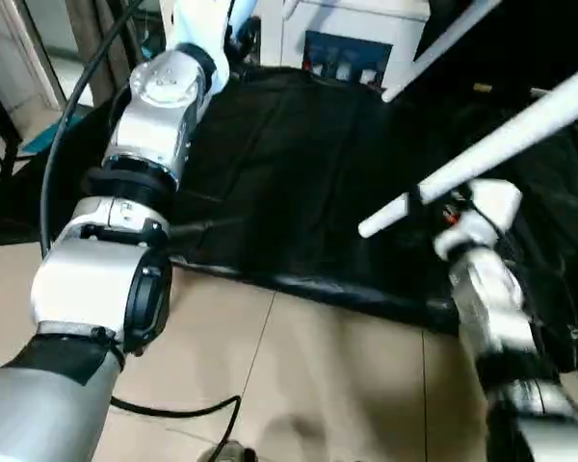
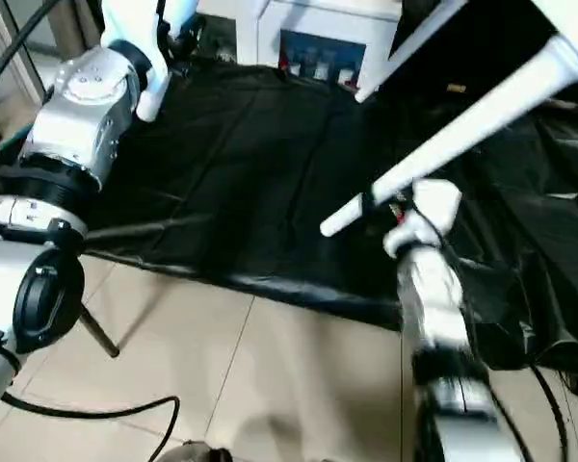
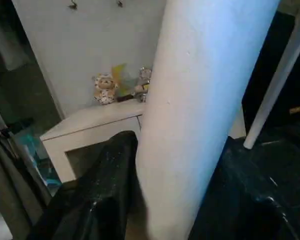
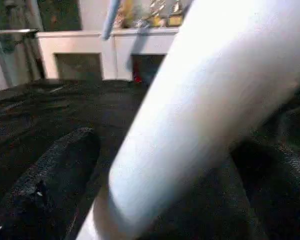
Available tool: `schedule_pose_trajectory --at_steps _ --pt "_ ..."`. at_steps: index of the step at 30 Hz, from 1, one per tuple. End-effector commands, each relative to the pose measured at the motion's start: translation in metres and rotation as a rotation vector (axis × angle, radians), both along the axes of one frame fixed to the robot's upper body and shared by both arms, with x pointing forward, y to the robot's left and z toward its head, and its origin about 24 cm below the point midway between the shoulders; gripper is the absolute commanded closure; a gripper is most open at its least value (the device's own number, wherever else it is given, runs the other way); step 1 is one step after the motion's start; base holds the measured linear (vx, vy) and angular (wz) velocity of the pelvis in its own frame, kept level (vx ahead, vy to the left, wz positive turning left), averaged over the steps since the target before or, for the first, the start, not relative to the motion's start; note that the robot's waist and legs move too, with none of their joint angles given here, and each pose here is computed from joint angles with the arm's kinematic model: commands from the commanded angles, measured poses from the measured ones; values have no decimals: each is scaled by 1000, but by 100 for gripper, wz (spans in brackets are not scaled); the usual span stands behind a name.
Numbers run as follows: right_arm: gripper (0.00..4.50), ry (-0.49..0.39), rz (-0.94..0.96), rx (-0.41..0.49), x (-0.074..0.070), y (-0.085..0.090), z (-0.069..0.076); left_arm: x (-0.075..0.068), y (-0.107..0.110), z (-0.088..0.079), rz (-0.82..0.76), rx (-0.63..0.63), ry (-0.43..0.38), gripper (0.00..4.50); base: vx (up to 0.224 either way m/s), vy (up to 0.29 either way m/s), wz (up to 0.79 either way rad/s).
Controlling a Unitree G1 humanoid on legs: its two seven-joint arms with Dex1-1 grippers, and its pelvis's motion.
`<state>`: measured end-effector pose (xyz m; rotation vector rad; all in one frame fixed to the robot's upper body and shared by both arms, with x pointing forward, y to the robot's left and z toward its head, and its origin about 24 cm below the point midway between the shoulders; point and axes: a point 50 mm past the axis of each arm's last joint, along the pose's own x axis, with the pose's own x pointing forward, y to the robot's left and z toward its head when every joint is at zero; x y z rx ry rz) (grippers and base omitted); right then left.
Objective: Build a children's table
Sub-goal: Flip table
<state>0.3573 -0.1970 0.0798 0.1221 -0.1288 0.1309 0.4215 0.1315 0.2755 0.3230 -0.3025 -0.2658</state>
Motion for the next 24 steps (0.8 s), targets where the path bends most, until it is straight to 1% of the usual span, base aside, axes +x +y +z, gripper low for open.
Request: schedule_pose_trajectory --at_steps 1,2,4,5,7,8,11,13,16,17,18,20,21,22,24 --pt "17 15 -2 11 2 -6 1 -4 1 18 -10 -54 -64 260 0 0 0" --pt "27 20 9 14 6 -4 3 -5 2 17 -7 -53 -63 260 0 0 0" --pt "37 24 14 17 8 -3 4 -5 2 17 -5 -53 -62 260 0 0 0" --pt "37 19 40 37 10 0 6 -5 4 16 2 -53 -59 260 0 0 0" --pt "62 16 51 48 11 1 7 -5 4 15 4 -55 -56 260 0 0 0" --pt "72 6 71 74 12 4 8 -5 6 13 15 -57 -51 260 0 0 0" --pt "78 0 85 83 12 5 9 -5 7 12 22 -57 -47 260 0 0 0" --pt "109 -6 88 92 11 4 9 -5 8 10 26 -58 -41 262 0 0 0" --pt "119 -20 97 99 10 4 8 -4 8 6 35 -61 -30 263 0 0 0" --pt "142 -25 105 102 9 4 8 -4 8 5 37 -61 -26 264 0 0 0" --pt "142 -26 106 103 9 4 8 -4 8 4 37 -61 -25 264 0 0 0" --pt "169 -31 111 103 8 3 8 -4 8 1 39 -64 -18 265 0 0 0" --pt "169 -31 113 102 7 2 8 -4 8 -2 40 -65 -13 265 0 0 0" --pt "179 -31 113 102 7 2 8 -4 8 -2 40 -65 -13 265 0 0 0" --pt "205 -40 109 92 8 -1 10 -5 9 -9 46 -63 -7 266 0 0 0"
